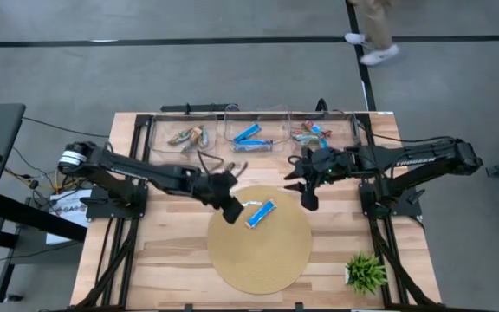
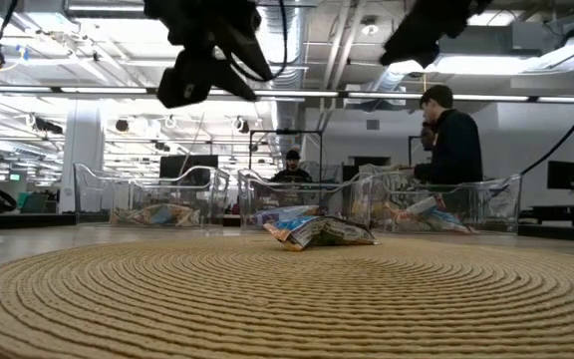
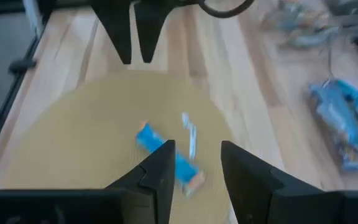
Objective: Pick and place Granola Bars by type
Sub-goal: Put the orange granola bar into the left transparent bin
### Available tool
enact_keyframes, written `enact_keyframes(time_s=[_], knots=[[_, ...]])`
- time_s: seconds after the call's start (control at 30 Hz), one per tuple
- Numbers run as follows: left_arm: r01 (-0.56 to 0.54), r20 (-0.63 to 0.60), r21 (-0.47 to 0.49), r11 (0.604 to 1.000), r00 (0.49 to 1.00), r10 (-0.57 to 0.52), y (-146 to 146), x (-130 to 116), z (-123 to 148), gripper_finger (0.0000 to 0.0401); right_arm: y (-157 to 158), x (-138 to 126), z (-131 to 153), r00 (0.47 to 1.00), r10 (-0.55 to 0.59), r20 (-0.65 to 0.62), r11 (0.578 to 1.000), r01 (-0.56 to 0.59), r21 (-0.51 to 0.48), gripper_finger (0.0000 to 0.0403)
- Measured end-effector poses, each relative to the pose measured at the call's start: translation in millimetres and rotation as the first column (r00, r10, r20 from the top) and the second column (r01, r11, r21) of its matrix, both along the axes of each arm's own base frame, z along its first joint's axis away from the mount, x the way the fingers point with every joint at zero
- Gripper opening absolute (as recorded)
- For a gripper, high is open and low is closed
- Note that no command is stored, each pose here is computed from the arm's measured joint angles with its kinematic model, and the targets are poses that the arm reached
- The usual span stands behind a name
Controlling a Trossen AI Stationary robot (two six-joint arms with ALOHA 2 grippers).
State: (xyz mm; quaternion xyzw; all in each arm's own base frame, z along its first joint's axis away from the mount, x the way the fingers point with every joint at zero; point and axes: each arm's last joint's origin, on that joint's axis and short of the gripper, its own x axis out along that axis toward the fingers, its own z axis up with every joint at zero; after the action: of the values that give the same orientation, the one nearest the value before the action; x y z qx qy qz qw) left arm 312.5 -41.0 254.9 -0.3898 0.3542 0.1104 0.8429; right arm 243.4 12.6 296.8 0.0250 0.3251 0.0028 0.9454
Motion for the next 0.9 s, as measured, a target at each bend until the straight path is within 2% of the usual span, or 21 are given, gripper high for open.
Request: enact_keyframes(time_s=[0.13,0.27,0.47,0.57,0.7,0.9], knots=[[0.016,-0.054,-0.014,1.000,0.998,-0.016,-17.1,18.1,-22.3,0.0144,11.2,-9.4,2.4,0.998,0.049,-0.025,0.999,-0.049,-0.002,0.0123],[-0.014,-0.070,0.048,0.999,0.997,0.017,-24.3,39.3,-33.1,0.0154,18.8,-17.2,2.1,0.995,0.078,-0.060,0.997,-0.078,0.002,0.0123],[0.034,-0.132,0.159,0.987,0.991,-0.013,-29.6,73.6,-42.1,0.0155,24.5,-22.7,-0.7,0.991,0.079,-0.110,0.997,-0.076,0.029,0.0123],[0.061,-0.263,0.217,0.974,0.965,-0.002,-30.2,85.9,-50.0,0.0155,26.4,-24.0,-1.7,0.989,0.086,-0.124,0.996,-0.083,0.028,0.0123],[0.092,-0.394,0.237,0.967,0.919,0.009,-31.2,101.6,-60.5,0.0155,27.6,-24.4,-1.8,0.988,0.091,-0.126,0.996,-0.088,0.028,0.0123],[0.148,-0.424,0.250,0.957,0.905,-0.030,-35.1,123.3,-75.1,0.0155,26.9,-24.9,-2.6,0.987,0.089,-0.136,0.996,-0.086,0.027,0.0123]])
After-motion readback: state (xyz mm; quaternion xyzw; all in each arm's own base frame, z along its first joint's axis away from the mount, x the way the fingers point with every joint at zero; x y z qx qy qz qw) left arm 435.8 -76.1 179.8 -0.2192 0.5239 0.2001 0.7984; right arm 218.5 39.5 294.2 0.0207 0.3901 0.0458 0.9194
